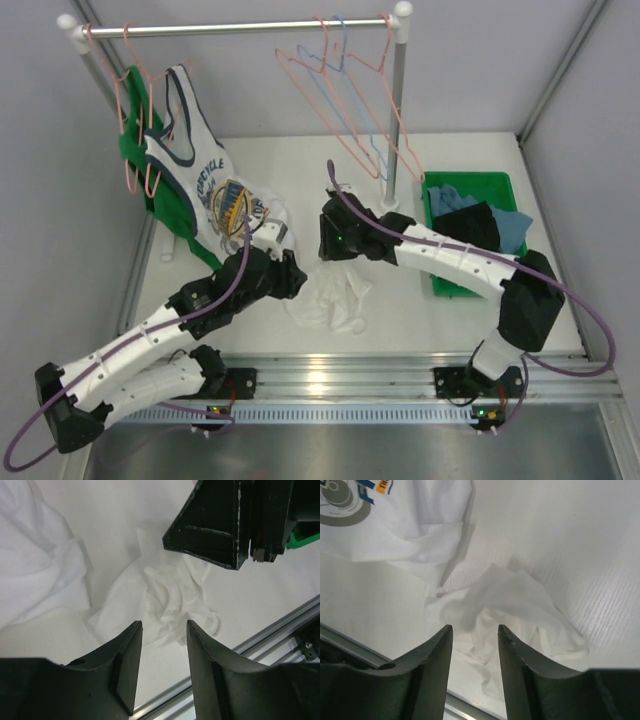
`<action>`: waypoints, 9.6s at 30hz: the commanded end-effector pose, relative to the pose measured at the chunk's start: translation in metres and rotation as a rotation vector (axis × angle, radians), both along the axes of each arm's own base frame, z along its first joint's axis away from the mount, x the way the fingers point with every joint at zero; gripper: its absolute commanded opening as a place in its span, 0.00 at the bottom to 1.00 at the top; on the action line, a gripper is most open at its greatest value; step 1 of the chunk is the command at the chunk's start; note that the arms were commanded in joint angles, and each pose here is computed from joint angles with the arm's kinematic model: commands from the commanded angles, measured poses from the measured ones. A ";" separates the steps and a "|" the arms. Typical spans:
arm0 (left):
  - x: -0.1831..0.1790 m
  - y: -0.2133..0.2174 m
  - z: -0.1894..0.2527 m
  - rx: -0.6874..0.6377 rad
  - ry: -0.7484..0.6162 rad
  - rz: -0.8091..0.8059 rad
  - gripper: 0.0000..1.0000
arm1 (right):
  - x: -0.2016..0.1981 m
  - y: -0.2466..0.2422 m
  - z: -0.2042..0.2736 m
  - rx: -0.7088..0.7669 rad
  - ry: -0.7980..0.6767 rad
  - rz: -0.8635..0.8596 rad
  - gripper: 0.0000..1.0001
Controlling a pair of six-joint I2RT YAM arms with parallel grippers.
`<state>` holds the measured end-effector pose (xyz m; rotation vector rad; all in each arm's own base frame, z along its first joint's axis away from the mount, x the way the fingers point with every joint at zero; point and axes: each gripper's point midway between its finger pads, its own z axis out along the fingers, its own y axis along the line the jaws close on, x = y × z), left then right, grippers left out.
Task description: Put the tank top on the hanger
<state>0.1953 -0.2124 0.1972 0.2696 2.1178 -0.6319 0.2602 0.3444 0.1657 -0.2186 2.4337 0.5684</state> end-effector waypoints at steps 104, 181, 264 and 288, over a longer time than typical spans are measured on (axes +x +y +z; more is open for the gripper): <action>0.036 -0.044 -0.041 0.141 0.099 -0.010 0.00 | -0.109 -0.084 -0.140 -0.223 0.164 0.035 0.02; -0.059 -0.008 -0.109 -0.082 0.422 -0.006 0.00 | -0.117 -0.182 -0.096 -0.007 0.084 -0.353 0.20; 0.237 0.000 0.264 0.043 -0.527 0.573 0.34 | -0.103 -0.162 -0.023 0.014 -0.090 -0.120 0.51; 0.248 -0.004 0.247 0.029 -0.493 0.322 0.27 | -0.105 -0.165 -0.030 0.012 -0.083 -0.125 0.51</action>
